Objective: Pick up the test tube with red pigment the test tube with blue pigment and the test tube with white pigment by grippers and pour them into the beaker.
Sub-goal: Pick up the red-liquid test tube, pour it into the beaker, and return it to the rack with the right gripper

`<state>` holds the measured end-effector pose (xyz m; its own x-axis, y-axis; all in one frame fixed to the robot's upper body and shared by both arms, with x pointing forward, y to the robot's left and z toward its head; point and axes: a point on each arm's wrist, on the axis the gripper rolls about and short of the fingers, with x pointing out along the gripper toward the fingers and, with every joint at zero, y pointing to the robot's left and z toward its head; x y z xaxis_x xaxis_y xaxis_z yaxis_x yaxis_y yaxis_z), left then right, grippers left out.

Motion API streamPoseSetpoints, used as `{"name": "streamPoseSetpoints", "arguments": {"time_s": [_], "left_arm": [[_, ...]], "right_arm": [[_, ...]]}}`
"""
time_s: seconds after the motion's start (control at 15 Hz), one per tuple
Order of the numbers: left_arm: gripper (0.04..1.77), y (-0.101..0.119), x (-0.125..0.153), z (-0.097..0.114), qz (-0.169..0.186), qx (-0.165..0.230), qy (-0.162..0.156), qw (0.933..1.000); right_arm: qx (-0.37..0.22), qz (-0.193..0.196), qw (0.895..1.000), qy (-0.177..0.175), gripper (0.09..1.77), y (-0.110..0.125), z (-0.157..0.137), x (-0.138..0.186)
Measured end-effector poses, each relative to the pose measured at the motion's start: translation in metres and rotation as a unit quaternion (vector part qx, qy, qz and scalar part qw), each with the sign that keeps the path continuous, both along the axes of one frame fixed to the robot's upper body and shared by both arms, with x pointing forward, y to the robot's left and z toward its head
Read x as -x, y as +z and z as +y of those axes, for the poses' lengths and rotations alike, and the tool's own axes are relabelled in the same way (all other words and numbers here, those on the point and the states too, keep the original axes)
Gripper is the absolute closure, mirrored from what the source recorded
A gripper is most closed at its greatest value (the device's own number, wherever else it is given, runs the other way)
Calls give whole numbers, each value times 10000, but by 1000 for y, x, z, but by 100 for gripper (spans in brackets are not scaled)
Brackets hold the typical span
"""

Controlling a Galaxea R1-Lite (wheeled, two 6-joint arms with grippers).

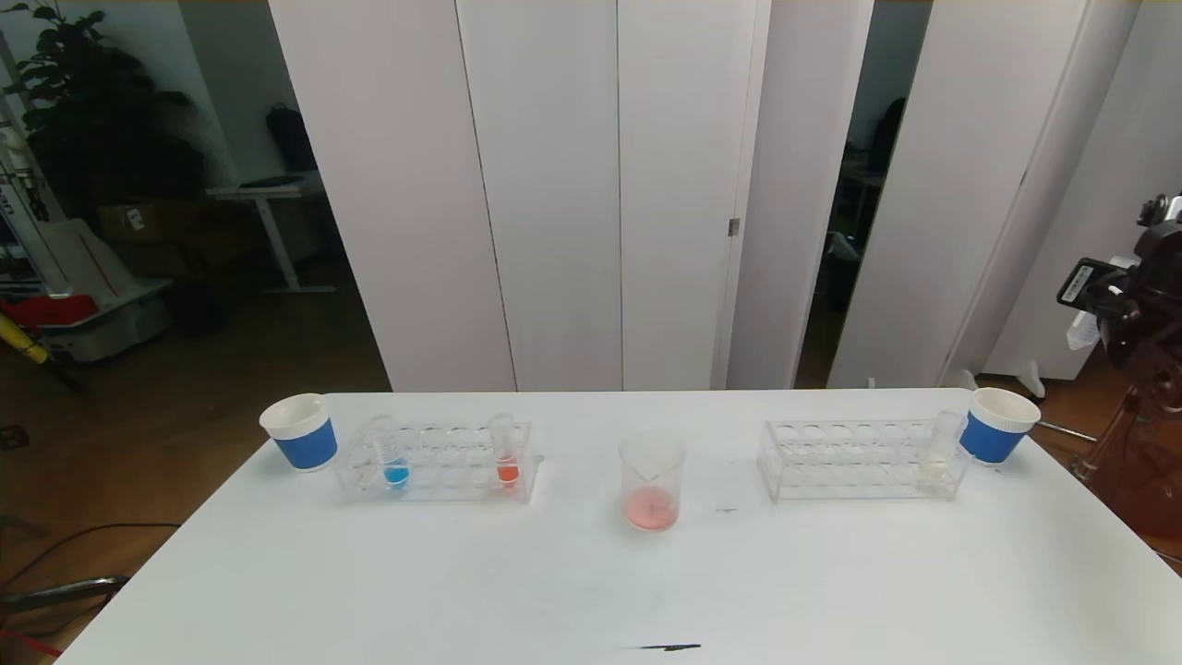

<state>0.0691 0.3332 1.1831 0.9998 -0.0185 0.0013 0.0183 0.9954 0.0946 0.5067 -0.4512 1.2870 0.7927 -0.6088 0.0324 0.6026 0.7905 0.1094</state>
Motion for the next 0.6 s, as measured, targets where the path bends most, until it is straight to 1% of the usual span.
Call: {"name": "streamPoseSetpoints", "arguments": {"time_s": [0.2,0.33,0.6], "left_arm": [[6,0,0,0,-2,0,2,10000],[6,0,0,0,0,2,0,10000],[6,0,0,0,0,0,0,10000]], "right_arm": [[-5,124,9999,57,128,-26,3,-9],[23,280,9996,99,128,-41,7,-12],[232,307,9992,143,128,-64,11,-16]]}}
